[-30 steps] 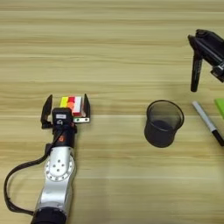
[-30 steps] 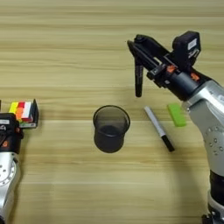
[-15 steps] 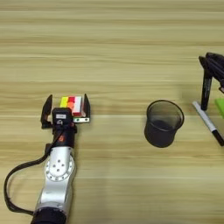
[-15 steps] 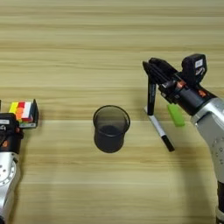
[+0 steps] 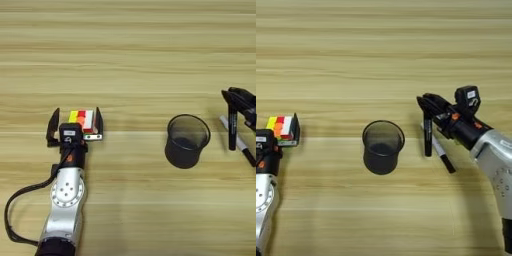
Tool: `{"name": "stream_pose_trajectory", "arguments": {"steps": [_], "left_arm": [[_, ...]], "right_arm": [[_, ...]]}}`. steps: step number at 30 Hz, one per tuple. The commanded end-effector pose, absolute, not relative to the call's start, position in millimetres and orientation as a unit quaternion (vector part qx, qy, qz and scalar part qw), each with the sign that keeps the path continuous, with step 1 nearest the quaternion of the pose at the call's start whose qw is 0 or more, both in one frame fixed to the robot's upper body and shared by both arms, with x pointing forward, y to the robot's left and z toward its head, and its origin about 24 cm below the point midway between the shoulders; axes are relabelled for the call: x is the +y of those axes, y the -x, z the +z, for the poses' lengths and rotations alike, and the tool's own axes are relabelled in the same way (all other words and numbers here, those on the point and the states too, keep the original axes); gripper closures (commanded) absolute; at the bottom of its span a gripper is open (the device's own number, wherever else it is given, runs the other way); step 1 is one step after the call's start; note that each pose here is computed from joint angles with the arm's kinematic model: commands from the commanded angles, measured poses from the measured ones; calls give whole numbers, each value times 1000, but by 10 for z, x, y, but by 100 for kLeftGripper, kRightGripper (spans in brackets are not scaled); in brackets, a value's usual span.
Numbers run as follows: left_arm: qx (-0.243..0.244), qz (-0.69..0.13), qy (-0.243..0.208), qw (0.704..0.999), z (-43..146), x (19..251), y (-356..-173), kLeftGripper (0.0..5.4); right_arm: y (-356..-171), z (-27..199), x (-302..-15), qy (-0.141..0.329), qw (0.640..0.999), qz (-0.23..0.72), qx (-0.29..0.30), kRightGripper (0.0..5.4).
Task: Move the objects on the table
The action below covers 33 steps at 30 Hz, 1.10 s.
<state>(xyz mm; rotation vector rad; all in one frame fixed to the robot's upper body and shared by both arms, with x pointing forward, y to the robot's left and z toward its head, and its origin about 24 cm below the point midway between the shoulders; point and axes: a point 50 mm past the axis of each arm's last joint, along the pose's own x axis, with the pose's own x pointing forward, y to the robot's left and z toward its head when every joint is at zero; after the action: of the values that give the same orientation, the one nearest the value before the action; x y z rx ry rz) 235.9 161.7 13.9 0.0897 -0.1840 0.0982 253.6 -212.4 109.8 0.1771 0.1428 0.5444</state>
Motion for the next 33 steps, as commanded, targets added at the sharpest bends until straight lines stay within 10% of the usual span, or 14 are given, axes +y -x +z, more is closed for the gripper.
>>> {"name": "stream_pose_trajectory", "arguments": {"steps": [1, 33], "left_arm": [[-85, 47, -53, 994, 128, 1621, -2360, 0], [-85, 46, -53, 994, 133, 1611, -2361, 0]], "right_arm": [[-2569, 962, -2100, -94, 955, 264, 101, 423], [-2754, 473, -1946, -83, 947, 275, 145, 389]]}}
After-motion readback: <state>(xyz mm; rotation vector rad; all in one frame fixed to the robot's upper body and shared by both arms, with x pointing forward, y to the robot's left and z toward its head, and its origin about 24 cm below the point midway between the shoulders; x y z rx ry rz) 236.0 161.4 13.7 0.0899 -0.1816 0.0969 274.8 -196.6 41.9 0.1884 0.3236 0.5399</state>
